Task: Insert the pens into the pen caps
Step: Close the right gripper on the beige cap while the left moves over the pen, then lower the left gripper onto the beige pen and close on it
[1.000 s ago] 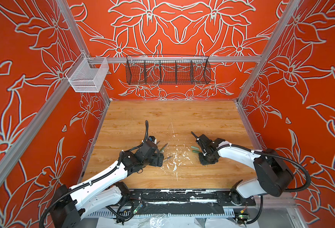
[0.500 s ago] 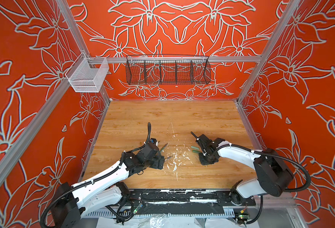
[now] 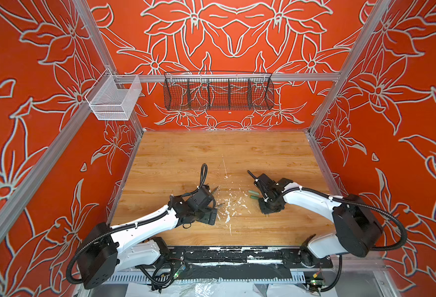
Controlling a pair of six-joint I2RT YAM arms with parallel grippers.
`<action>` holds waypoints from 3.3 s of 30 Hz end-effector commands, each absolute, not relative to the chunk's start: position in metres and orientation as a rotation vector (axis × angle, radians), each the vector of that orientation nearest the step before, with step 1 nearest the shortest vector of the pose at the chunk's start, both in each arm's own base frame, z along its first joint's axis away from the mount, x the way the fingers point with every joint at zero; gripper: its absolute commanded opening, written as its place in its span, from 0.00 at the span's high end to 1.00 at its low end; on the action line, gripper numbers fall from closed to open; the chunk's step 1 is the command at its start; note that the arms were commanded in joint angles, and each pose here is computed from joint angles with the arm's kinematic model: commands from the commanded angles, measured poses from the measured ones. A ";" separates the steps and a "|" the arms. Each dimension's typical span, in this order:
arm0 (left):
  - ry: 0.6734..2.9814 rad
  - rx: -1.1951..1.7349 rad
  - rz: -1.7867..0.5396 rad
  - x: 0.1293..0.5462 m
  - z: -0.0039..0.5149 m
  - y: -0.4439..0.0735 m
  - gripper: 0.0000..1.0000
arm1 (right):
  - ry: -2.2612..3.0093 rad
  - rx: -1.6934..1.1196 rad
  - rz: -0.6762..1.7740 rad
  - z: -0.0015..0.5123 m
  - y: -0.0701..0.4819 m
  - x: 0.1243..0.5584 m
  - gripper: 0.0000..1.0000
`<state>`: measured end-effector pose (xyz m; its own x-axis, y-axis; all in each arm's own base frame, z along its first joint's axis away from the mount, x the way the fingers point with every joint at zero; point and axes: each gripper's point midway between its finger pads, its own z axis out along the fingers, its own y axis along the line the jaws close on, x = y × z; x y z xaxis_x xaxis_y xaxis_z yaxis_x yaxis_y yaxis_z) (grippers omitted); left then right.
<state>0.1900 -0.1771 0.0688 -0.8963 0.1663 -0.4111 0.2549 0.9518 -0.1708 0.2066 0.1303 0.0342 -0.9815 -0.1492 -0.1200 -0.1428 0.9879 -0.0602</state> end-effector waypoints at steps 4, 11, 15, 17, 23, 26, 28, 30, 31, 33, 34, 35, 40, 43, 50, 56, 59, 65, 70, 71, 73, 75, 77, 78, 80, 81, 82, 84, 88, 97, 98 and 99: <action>2.673 0.278 -0.333 0.193 0.078 -0.180 0.03 | 2.967 -0.208 -0.122 0.048 0.132 0.211 0.71; 2.674 0.270 -0.330 0.192 0.077 -0.178 0.03 | 3.015 -0.216 -0.143 0.033 0.134 0.208 0.75; 2.673 0.265 -0.332 0.191 0.078 -0.177 0.03 | 3.005 -0.223 -0.177 0.033 0.133 0.210 0.78; 2.674 0.264 -0.329 0.191 0.077 -0.176 0.03 | 2.992 -0.234 -0.196 0.035 0.134 0.211 0.78; 2.675 0.273 -0.327 0.191 0.076 -0.177 0.03 | 2.994 -0.244 -0.220 0.032 0.137 0.210 0.79; 2.680 0.274 -0.322 0.191 0.075 -0.177 0.03 | 3.003 -0.246 -0.247 0.028 0.135 0.211 0.79; 2.681 0.273 -0.321 0.191 0.075 -0.177 0.03 | 3.006 -0.249 -0.268 0.027 0.133 0.211 0.79; 2.680 0.269 -0.327 0.191 0.075 -0.177 0.03 | 3.003 -0.250 -0.288 0.027 0.131 0.211 0.79; 2.679 0.267 -0.328 0.190 0.075 -0.177 0.03 | 3.000 -0.252 -0.290 0.027 0.131 0.212 0.79; 2.677 0.264 -0.331 0.190 0.076 -0.176 0.03 | 2.994 -0.251 -0.277 0.027 0.133 0.213 0.79; 2.676 0.263 -0.331 0.191 0.076 -0.176 0.03 | 2.995 -0.250 -0.269 0.027 0.134 0.214 0.79; 2.675 0.264 -0.331 0.190 0.077 -0.176 0.03 | 2.998 -0.249 -0.265 0.026 0.135 0.213 0.79; 2.675 0.275 -0.323 0.190 0.077 -0.176 0.03 | 3.004 -0.252 -0.290 0.023 0.133 0.213 0.82; 2.686 0.282 -0.314 0.190 0.075 -0.176 0.03 | 3.009 -0.259 -0.315 0.023 0.130 0.212 0.83; 2.704 0.295 -0.309 0.189 0.072 -0.178 0.03 | 2.980 -0.261 -0.299 0.036 0.131 0.216 0.89; 2.727 0.343 -0.284 0.190 0.068 -0.181 0.03 | 2.913 -0.258 -0.222 0.061 0.139 0.226 0.91; 2.763 0.401 -0.262 0.190 0.062 -0.185 0.02 | 2.866 -0.242 -0.111 0.075 0.149 0.230 0.93; 2.832 0.519 -0.181 0.197 0.051 -0.196 0.16 | 2.778 -0.206 0.101 0.099 0.168 0.235 0.94; 2.875 0.562 -0.156 0.203 0.040 -0.206 0.22 | 2.751 -0.192 0.130 0.106 0.167 0.235 0.95; 2.882 0.559 -0.137 0.205 0.037 -0.206 0.24 | 2.747 -0.190 0.136 0.106 0.167 0.234 0.95; 2.881 0.524 -0.083 0.210 0.034 -0.202 0.26 | 2.739 -0.182 0.145 0.107 0.166 0.234 0.94; 2.891 0.540 -0.112 0.208 0.031 -0.207 0.27 | 2.728 -0.174 0.159 0.107 0.166 0.233 0.94; 2.899 0.535 -0.131 0.207 0.029 -0.209 0.28 | 2.723 -0.167 0.168 0.108 0.166 0.232 0.94; 2.904 0.540 -0.137 0.206 0.027 -0.209 0.29 | 2.722 -0.164 0.173 0.108 0.166 0.232 0.95; 2.909 0.531 -0.110 0.205 0.023 -0.204 0.29 | 2.716 -0.156 0.183 0.108 0.166 0.232 0.94; 2.913 0.526 -0.104 0.204 0.022 -0.203 0.29 | 2.714 -0.155 0.190 0.107 0.167 0.231 0.95; 2.921 0.531 -0.118 0.203 0.021 -0.205 0.29 | 2.713 -0.154 0.193 0.107 0.167 0.231 0.95; 2.949 0.544 -0.198 0.198 0.019 -0.215 0.33 | 2.712 -0.152 0.196 0.106 0.167 0.231 0.95; 2.995 0.534 -0.353 0.187 0.017 -0.231 0.41 | 2.713 -0.155 0.201 0.106 0.168 0.232 0.95; 3.005 0.442 -0.311 0.179 0.020 -0.218 0.56 | 2.719 -0.173 0.203 0.102 0.171 0.233 0.95; 3.009 0.438 -0.306 0.177 0.021 -0.216 0.56 | 2.721 -0.172 0.203 0.102 0.171 0.233 0.95; 3.014 0.431 -0.300 0.175 0.022 -0.215 0.56 | 2.721 -0.174 0.204 0.101 0.171 0.233 0.95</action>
